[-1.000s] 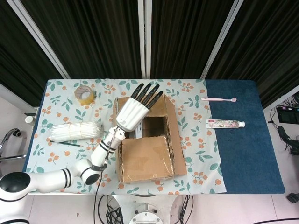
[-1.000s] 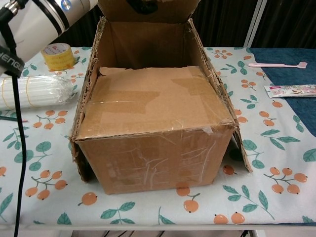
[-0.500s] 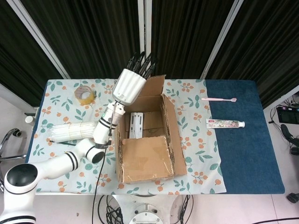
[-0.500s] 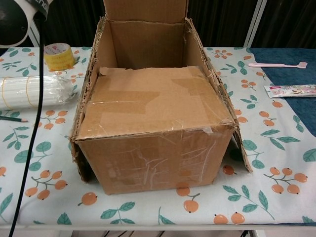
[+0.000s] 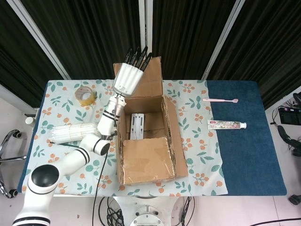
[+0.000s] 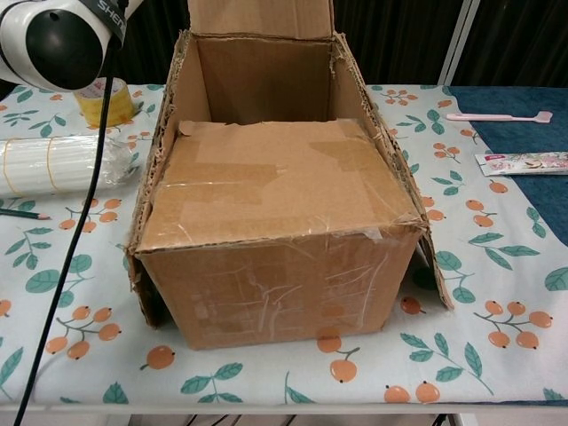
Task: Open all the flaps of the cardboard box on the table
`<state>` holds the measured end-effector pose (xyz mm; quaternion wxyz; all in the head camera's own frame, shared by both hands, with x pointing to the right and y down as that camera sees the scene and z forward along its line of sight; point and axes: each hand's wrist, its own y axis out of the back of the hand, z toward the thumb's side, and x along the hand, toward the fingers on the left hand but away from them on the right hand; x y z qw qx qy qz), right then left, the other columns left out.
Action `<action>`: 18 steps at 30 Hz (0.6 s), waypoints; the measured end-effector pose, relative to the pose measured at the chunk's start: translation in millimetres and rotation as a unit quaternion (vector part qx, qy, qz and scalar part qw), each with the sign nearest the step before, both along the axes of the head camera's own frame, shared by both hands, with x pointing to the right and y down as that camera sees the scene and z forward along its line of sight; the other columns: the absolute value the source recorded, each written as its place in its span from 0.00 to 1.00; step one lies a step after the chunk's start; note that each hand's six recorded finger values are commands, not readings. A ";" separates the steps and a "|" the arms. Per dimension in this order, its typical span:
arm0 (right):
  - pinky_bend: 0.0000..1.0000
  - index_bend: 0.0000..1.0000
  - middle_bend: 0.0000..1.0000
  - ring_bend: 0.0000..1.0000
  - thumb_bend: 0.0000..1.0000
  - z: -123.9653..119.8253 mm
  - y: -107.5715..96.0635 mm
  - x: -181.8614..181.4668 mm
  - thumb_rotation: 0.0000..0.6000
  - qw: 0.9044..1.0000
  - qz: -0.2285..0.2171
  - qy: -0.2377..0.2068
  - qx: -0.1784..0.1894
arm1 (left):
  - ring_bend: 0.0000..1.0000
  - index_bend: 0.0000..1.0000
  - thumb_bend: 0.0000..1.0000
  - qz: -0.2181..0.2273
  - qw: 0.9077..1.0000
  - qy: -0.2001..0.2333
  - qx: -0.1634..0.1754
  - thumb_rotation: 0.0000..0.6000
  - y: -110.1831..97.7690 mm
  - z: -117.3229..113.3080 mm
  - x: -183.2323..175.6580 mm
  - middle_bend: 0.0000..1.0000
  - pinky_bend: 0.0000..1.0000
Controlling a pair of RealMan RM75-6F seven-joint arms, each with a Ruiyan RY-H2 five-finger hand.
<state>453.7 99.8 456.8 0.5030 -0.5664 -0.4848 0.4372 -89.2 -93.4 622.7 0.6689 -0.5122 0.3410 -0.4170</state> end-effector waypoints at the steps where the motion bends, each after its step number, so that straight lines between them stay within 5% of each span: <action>1: 0.00 0.00 0.00 0.00 0.21 0.0 -0.1 -1.5 1.00 1.000 -0.004 0.000 0.000 | 0.07 0.00 0.25 0.001 1.000 0.004 0.001 1.00 0.1 -1.0 -0.6 0.00 0.15; 5: 0.00 0.00 0.00 0.00 0.23 0.8 -1.8 -10.2 1.00 1.000 -0.023 -0.005 -0.006 | 0.07 0.00 0.24 0.002 1.000 0.026 0.001 1.00 1.1 -8.6 -6.9 0.00 0.15; 11: 0.00 0.00 0.00 0.00 0.49 4.2 -8.4 -34.5 1.00 0.997 -0.067 -0.012 -0.031 | 0.07 0.00 0.12 0.009 0.998 0.059 -0.023 1.00 11.8 -27.2 -34.7 0.05 0.16; 13: 0.00 0.00 0.00 0.00 0.57 6.7 -11.1 -43.7 1.00 0.996 -0.080 -0.013 -0.045 | 0.07 0.00 0.08 0.010 0.997 0.064 -0.037 0.88 20.2 -35.7 -54.0 0.06 0.16; 15: 0.00 0.00 0.00 0.00 0.63 9.5 -13.8 -52.7 1.00 0.994 -0.091 -0.015 -0.060 | 0.07 0.01 0.03 0.003 0.996 0.067 -0.052 0.63 30.4 -42.8 -77.1 0.08 0.16; 18: 0.00 0.00 0.01 0.00 0.72 14.8 -20.3 -70.7 1.00 0.990 -0.111 -0.017 -0.086 | 0.07 0.02 0.00 -0.033 0.993 0.070 -0.085 0.39 55.2 -49.5 -130.6 0.08 0.16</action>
